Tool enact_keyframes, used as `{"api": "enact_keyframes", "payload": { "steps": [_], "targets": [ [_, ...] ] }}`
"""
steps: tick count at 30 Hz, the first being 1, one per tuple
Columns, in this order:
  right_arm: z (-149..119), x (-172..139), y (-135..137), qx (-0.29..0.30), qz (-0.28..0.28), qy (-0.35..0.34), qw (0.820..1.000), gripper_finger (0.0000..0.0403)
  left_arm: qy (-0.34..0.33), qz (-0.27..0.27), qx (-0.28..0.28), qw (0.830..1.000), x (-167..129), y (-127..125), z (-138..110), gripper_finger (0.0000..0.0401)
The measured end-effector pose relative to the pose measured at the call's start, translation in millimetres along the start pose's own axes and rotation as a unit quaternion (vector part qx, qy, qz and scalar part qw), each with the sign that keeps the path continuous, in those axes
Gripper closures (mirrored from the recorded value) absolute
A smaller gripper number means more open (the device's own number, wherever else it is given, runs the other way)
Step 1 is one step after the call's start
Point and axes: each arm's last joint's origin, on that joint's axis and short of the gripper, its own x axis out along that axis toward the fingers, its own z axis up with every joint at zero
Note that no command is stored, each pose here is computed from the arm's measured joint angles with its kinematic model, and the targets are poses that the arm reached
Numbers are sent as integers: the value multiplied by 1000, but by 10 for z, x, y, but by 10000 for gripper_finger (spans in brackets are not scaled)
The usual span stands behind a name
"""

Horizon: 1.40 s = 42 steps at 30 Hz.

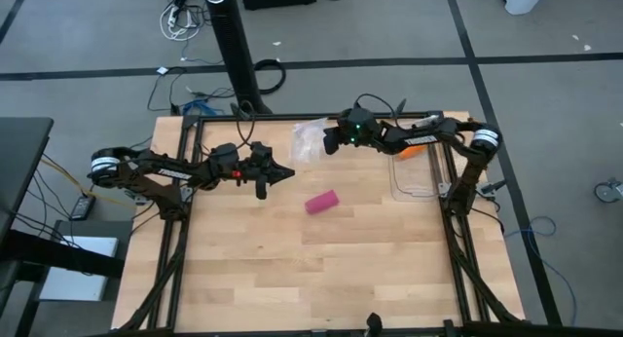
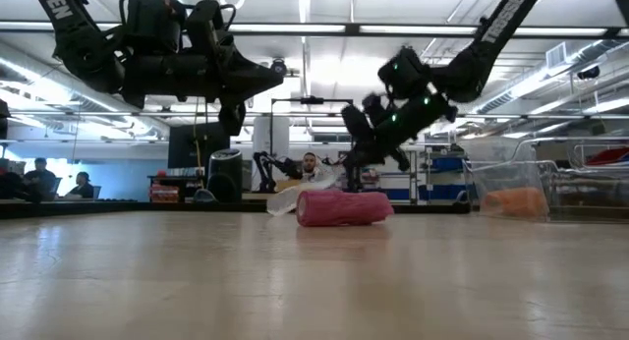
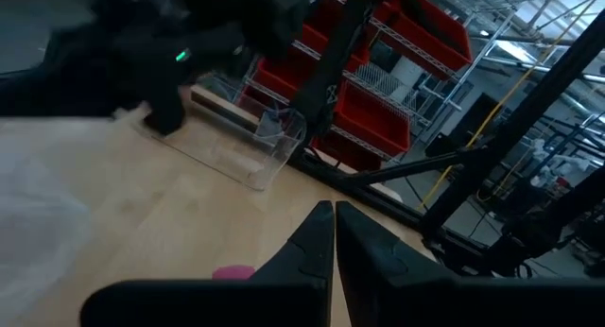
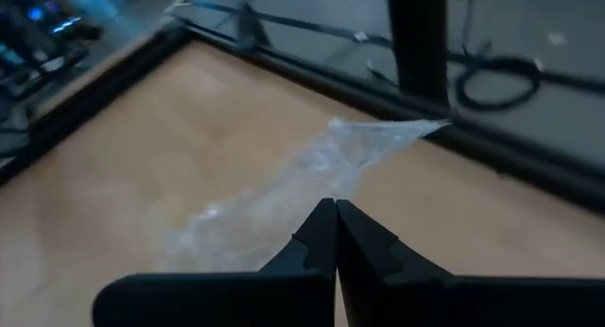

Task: Roll bandage
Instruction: Open the transparent zip bag

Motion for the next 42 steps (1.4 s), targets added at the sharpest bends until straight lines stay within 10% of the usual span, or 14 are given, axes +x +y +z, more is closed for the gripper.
{"api": "enact_keyframes", "payload": {
  "steps": [20, 33, 42],
  "targets": [
    [159, -1120, 907, -212, 57, 6, 976, 400, 57, 85, 65, 993, -15, 105, -140, 275],
    [-264, -526, 388, -165, -53, 179, 968, 226, 74, 66, 61, 993, 7, 38, -195, 243],
    [-380, -73, -105, -114, -32, 202, 972, 227, 83, 70, 58, 992, 3, 47, -213, 243]
  ]
}}
